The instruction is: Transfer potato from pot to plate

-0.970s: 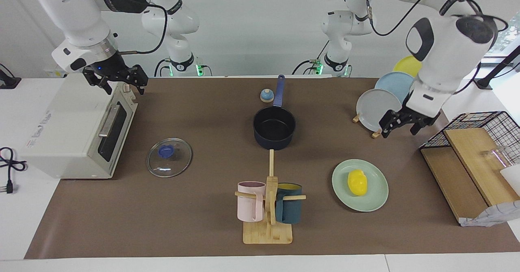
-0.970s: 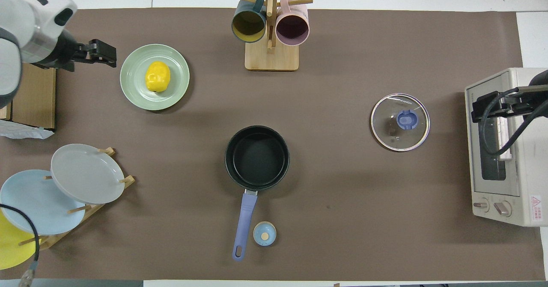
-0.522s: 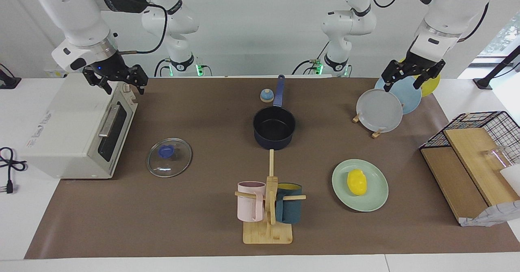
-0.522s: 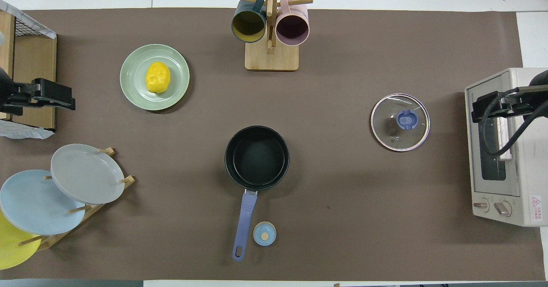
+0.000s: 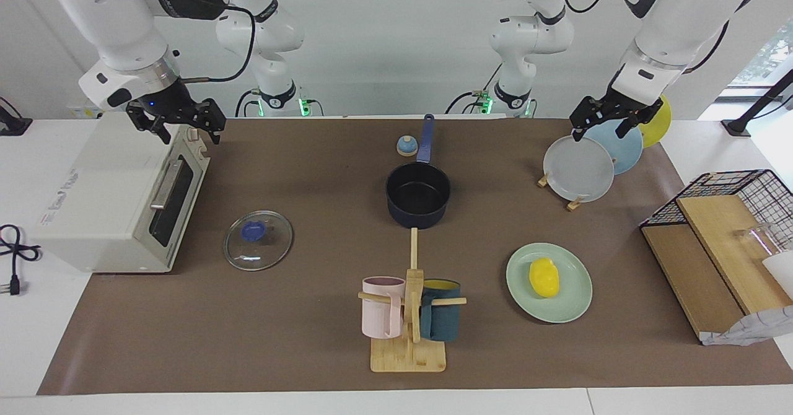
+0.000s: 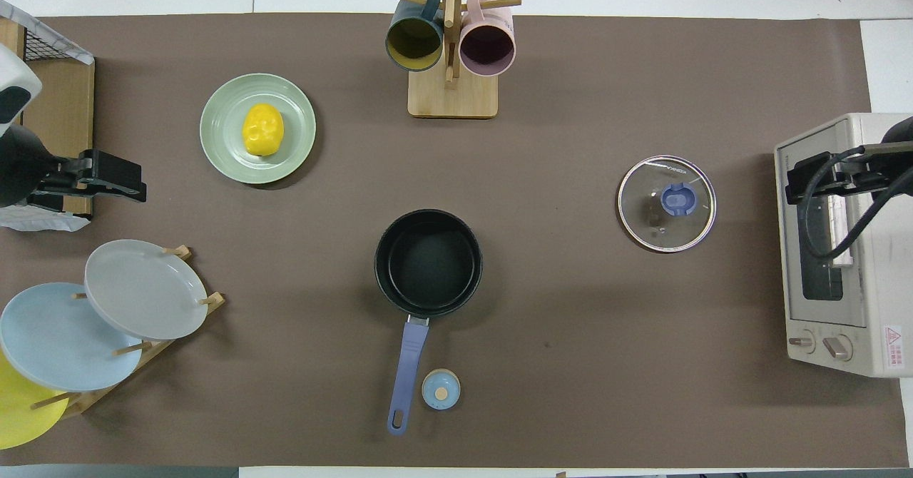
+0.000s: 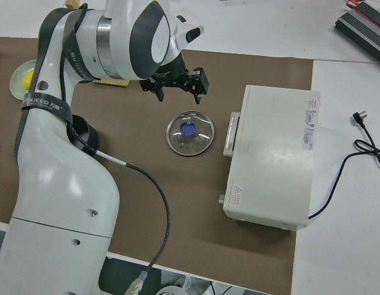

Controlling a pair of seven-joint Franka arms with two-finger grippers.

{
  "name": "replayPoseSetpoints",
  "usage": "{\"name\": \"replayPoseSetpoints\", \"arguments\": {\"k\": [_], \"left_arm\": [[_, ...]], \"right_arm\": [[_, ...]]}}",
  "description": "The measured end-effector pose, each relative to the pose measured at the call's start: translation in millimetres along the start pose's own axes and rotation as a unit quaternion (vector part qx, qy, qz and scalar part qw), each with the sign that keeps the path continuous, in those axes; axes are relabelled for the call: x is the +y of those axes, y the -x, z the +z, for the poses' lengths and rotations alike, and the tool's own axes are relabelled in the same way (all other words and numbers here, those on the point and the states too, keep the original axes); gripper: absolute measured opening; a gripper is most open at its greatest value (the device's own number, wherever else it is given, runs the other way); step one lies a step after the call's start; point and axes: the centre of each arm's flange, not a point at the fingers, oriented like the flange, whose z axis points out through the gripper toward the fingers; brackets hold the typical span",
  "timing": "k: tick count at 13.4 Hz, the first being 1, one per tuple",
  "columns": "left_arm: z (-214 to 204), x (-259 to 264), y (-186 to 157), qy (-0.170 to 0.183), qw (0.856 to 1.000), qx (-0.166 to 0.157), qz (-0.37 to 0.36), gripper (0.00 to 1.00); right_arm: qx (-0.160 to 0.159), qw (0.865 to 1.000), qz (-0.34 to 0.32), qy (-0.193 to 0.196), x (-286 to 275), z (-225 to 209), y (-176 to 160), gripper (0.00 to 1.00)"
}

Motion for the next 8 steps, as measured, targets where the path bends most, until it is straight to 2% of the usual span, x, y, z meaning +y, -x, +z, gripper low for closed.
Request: {"name": "replayPoseSetpoints", "arguments": {"k": [8], "left_arm": [[-4.2,-0.2,0.2,0.001,1.000,0.006,0.000,1.00]], "right_arm": [[0.000,1.000,0.000,0.000,0.0,0.0,0.0,1.00]]}}
